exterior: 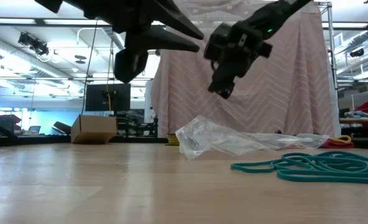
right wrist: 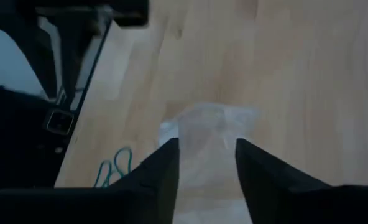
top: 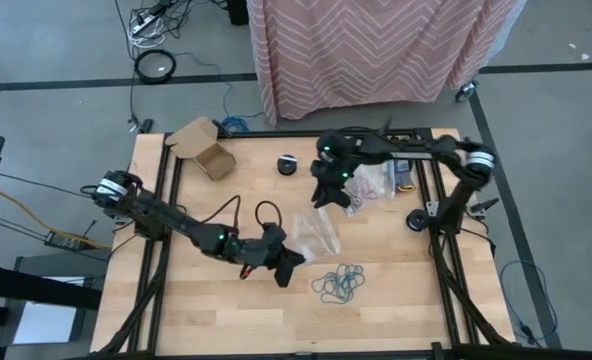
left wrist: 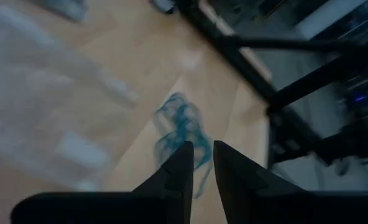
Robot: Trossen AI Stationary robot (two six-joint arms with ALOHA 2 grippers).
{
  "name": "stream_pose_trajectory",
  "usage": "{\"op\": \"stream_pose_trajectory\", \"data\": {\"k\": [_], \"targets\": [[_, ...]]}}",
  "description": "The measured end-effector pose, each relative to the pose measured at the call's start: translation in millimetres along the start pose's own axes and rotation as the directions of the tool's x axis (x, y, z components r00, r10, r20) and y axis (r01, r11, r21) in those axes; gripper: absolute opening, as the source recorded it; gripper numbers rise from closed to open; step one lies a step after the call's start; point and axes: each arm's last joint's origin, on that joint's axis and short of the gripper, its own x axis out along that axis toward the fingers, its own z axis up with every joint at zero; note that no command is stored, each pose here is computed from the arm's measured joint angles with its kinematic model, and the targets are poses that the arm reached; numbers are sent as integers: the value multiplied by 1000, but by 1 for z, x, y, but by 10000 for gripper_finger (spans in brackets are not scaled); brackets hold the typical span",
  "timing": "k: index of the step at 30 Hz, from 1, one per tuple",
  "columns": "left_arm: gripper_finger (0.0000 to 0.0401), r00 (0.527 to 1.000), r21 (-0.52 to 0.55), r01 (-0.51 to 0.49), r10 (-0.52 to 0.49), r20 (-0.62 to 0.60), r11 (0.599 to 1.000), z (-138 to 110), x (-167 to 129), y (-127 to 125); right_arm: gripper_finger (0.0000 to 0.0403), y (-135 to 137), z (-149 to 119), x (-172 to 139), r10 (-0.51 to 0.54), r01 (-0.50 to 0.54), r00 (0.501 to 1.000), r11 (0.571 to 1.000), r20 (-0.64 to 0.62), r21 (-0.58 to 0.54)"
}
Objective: Sort rubber bands
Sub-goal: Open the transparent zip bag
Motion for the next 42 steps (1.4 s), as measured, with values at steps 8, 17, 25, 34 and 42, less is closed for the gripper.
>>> {"op": "stream_pose_trajectory", "data": {"k": [8, 17, 25, 34, 42], "targets": [[69, 1000, 14, -13, 13, -17, 1000, -6, -15, -7, 188, -28, -7, 26, 43, -40, 994, 999, -96, 35], [69, 999, 3, -31, 31, -27, 1000, -7, -21, -9, 181, -41, -21, 47, 61, -47, 984, 995, -170, 88], [69, 999, 4, -38, 38, -31, 999, -7, -21, -8, 140, -22, -25, 62, 110, -119, 965, 993, -238, -21], [69, 998, 14, -31, 32, -47, 999, -12, -23, -10, 150, -32, -17, 56, 40, -61, 981, 993, -187, -105], [69, 997, 22, -47, 48, -57, 999, -13, -23, -9, 153, -28, -15, 59, 106, -124, 981, 987, -163, -102]]}}
